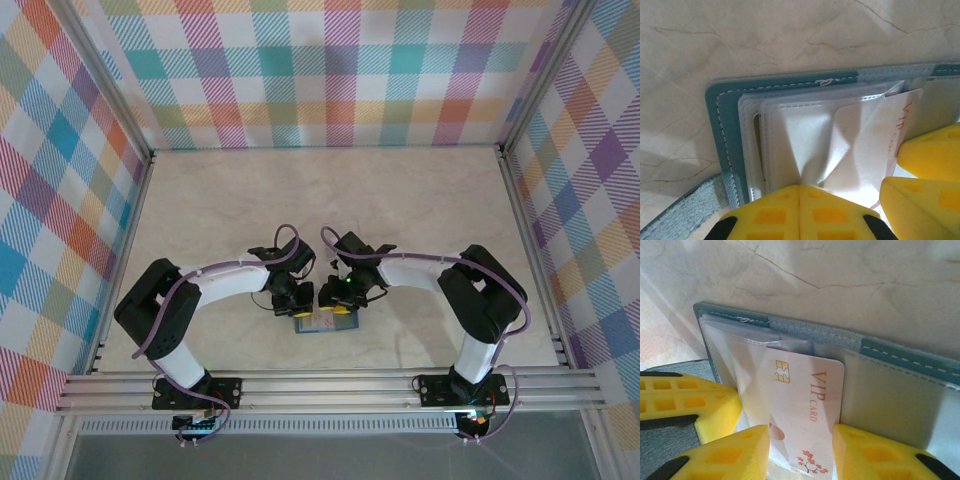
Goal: Take the credit cards out of the card holder
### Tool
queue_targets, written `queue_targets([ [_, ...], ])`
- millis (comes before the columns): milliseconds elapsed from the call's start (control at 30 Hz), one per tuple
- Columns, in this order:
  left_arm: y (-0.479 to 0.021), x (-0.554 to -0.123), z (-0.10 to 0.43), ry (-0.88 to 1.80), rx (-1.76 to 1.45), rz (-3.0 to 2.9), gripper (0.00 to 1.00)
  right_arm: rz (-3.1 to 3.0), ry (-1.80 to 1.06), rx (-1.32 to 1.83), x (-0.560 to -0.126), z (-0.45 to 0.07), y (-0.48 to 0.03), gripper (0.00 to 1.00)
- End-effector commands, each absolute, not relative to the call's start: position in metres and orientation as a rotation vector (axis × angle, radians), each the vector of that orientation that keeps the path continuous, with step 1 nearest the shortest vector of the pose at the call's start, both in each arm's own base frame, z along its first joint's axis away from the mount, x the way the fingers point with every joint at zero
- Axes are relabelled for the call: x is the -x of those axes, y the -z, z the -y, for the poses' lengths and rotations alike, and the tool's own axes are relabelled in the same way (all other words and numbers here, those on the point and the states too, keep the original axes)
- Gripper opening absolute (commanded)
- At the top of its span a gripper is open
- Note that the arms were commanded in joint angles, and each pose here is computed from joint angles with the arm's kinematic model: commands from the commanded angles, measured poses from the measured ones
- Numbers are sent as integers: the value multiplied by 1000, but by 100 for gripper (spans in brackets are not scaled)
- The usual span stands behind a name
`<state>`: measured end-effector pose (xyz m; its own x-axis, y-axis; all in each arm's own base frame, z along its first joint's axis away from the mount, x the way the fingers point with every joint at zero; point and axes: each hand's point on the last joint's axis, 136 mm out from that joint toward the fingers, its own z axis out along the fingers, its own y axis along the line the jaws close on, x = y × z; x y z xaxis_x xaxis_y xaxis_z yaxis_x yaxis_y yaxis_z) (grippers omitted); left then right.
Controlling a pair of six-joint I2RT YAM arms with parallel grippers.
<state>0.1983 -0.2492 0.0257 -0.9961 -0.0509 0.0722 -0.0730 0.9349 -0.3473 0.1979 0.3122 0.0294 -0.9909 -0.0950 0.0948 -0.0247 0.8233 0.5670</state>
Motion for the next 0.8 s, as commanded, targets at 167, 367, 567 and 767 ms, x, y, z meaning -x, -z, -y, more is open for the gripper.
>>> queue_targets([
  [167, 2, -177, 220, -268, -85, 2998, 7, 2859, 981, -96, -194, -310, -35, 41],
  [367, -6, -181, 223, -290, -84, 3018, 8, 2848, 1038, -83, -194, -308, -41, 41],
  [567, -25, -188, 227, -343, -89, 3055, 8, 2845, 1030, -71, -192, -303, -37, 41],
  [767, -41, -193, 239, -443, -89, 3061, 8, 2830, 1063, -85, -193, -305, -35, 38],
])
